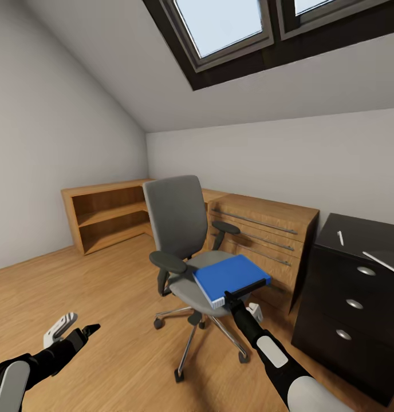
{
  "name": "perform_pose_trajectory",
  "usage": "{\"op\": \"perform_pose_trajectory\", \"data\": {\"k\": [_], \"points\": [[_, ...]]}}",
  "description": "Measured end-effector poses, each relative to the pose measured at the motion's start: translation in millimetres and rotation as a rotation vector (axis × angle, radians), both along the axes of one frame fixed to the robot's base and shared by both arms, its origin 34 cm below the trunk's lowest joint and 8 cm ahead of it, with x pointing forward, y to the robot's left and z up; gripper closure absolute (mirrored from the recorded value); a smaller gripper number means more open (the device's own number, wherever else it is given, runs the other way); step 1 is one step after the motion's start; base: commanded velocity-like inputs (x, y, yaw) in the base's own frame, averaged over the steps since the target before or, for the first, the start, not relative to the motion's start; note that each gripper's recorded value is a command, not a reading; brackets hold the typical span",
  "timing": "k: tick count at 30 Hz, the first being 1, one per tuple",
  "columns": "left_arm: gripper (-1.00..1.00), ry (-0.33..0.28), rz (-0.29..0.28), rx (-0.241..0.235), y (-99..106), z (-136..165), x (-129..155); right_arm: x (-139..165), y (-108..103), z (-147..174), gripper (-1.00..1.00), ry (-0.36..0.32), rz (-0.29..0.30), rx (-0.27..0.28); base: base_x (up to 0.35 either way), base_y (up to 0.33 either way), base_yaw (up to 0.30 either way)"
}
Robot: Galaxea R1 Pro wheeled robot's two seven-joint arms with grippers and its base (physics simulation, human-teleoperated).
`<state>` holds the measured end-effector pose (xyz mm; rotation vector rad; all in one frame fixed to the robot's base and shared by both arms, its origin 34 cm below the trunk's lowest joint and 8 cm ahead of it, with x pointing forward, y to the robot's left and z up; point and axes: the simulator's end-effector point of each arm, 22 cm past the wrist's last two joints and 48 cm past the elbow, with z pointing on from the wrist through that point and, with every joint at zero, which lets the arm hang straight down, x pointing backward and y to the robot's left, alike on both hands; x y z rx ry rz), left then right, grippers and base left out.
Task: In the bedroom, organize the workspace by keeping the computer under the desk, ensuring the monitor is on the desk, placing the keyboard on the desk next to the monitor, placing the mouse on the desk next to the keyboard, moving the folder from the swivel chair onto the desk next to the mouse, stacking the notebook on top of the folder with the pen on top of the notebook, and positioning the swivel chair next to the desk.
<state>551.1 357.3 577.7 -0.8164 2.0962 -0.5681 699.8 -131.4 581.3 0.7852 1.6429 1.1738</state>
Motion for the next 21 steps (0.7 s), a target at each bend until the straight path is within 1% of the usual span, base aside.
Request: {"op": "perform_pose_trajectory", "data": {"k": [4,6,10,21], "points": [[-1.0,0.003,-0.001,-0.001,-1,-1,0,0,0,0,1.0,0.001,0.0,-0.001,-0.273,-0.07,0.0],[-1.0,0.004,-0.002,-0.002,-1,-2,0,0,0,0,1.0,0.0,0.0,-0.002,-0.148,-0.068,0.0],[-1.0,0.014,-0.005,-0.008,-3,-4,-1,1,-1,3,1.0,-0.003,-0.001,-0.003,-0.04,-0.019,0.0],[-1.0,0.019,-0.008,-0.009,-4,18,5,7,-1,29,1.0,-0.009,-0.002,-0.003,-0.003,-0.001,0.0]]}}
